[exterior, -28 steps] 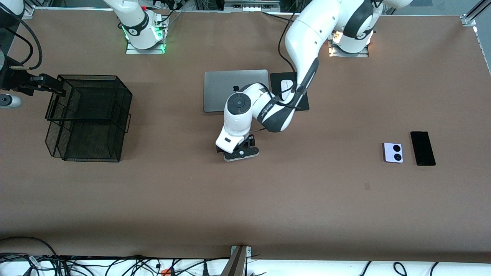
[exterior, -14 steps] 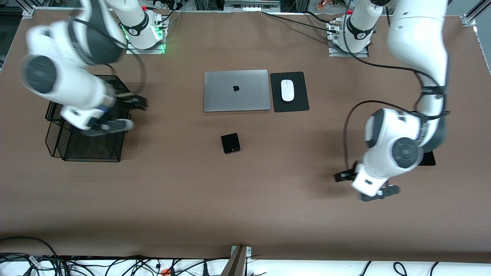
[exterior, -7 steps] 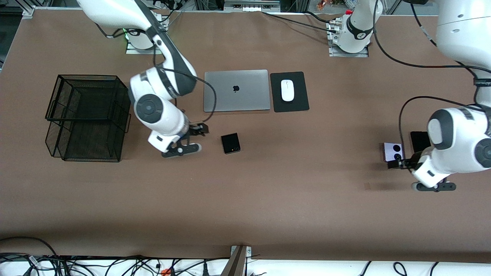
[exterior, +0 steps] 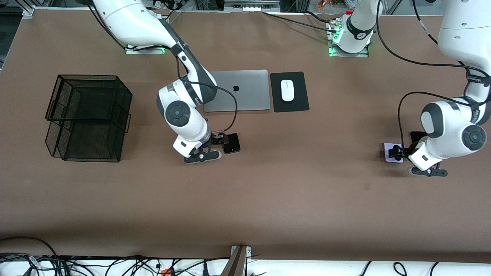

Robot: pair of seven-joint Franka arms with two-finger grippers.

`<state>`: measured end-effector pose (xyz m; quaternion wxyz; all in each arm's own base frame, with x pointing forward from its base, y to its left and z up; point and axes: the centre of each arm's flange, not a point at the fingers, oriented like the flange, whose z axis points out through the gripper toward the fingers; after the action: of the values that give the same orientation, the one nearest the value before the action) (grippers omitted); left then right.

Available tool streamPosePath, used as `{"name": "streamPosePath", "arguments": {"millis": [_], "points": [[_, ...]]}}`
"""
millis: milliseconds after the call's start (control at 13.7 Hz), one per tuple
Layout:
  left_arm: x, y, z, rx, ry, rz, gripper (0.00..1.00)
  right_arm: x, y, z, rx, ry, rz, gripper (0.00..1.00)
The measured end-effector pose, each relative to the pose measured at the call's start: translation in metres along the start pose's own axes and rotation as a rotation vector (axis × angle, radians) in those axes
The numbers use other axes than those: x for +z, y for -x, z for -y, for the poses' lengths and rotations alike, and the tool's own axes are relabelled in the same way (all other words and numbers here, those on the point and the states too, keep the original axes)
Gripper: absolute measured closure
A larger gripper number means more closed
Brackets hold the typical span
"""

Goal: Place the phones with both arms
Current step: 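Grasp the black phone and the white phone with the right and left grippers, then carry the black phone to the organizer while the left gripper carries the white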

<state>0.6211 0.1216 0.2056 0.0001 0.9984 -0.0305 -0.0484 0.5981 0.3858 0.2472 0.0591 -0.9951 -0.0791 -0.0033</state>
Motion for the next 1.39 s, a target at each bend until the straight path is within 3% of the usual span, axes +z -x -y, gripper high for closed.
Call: {"name": "streamPosePath", "arguments": {"millis": [293,586,1391], "points": [[0.016,0.012,-0.005,0.006,0.009,0.031,0.0,0.034,0.027,0.048,-0.003,0.013,0.019,0.0],[0.024,0.018,-0.006,0.007,0.009,0.031,0.0,0.07,0.043,0.064,-0.018,0.096,-0.007,0.0],[0.042,0.021,-0.006,0.005,0.007,0.036,0.0,0.094,0.052,0.076,-0.106,0.126,-0.058,0.0]]}}
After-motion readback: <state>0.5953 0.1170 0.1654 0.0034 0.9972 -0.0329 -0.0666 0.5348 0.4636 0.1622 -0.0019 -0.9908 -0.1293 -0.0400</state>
